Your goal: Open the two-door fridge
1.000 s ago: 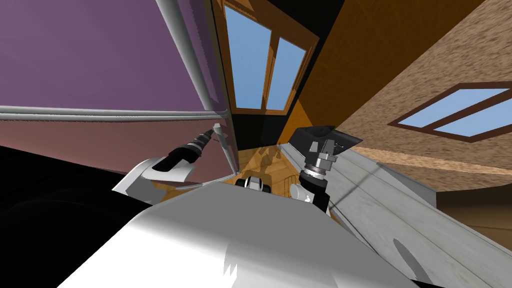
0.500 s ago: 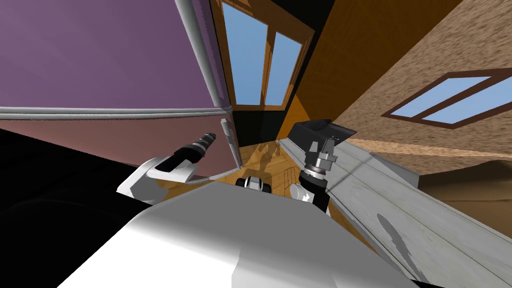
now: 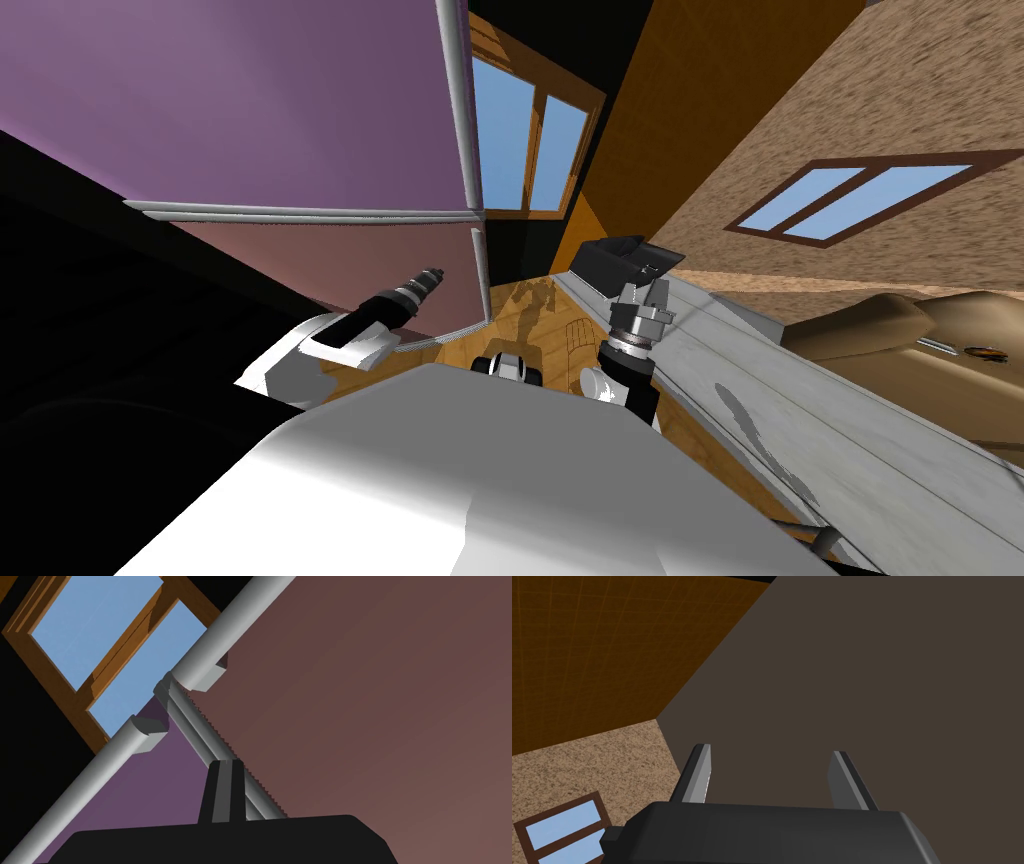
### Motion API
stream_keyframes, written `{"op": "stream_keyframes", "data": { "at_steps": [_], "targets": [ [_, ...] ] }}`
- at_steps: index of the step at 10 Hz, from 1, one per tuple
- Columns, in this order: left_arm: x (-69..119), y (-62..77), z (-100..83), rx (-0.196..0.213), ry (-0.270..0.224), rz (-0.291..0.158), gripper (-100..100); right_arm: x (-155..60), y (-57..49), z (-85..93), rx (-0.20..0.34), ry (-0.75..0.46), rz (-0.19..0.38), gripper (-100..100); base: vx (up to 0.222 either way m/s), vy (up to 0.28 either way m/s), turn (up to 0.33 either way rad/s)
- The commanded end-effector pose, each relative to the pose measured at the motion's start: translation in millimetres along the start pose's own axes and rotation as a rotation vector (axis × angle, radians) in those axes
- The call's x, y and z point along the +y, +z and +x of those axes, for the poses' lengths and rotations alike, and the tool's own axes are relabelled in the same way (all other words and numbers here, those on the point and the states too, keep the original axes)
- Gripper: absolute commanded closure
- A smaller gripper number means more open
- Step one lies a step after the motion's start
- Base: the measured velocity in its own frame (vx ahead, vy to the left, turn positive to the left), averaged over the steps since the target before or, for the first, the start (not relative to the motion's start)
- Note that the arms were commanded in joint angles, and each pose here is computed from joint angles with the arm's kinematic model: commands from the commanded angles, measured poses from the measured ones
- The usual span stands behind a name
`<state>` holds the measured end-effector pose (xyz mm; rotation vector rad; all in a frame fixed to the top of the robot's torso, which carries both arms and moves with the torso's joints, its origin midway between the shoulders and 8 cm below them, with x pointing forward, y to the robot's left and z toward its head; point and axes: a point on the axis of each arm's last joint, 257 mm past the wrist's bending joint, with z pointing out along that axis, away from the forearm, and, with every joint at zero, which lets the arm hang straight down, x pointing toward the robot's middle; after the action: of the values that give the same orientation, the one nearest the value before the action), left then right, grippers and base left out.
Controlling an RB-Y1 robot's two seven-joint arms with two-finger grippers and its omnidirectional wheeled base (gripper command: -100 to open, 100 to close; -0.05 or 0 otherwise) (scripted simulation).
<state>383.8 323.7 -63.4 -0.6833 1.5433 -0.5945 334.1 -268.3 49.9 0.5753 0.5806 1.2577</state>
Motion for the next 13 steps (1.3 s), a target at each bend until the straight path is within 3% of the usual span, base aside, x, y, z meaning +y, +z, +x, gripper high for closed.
{"op": "stream_keyframes", "data": {
  "at_steps": [1, 2, 8, 10, 13],
  "targets": [
    [-5.3, -0.7, 6.4, 0.021, 0.0, 0.02, 100, 0.0, 0.0, 0.0, 0.0, 0.0, 0.0, 0, -0.135, 0.05, -0.024],
    [13.3, 4.0, 8.0, 0.025, -0.003, -0.016, -100, -0.1, -0.2, -0.1, 0.0, 0.0, 0.0, 0, -0.026, 0.008, 0.008],
    [71.6, 17.1, 0.6, 0.003, -0.022, -0.135, -100, 0.0, -0.2, -0.1, 0.0, 0.0, 0.0, 0, 0.073, -0.022, 0.009],
    [75.3, 20.4, -11.1, -0.026, -0.032, -0.146, -100, 0.0, -0.3, -0.1, 0.0, 0.0, 0.001, 0, 0.203, -0.078, 0.033],
    [61.5, 21.4, -31.6, -0.073, -0.039, -0.127, -100, 0.0, -0.3, -0.2, 0.0, 0.0, 0.001, 0, 0.245, -0.082, 0.031]
  ]
}}
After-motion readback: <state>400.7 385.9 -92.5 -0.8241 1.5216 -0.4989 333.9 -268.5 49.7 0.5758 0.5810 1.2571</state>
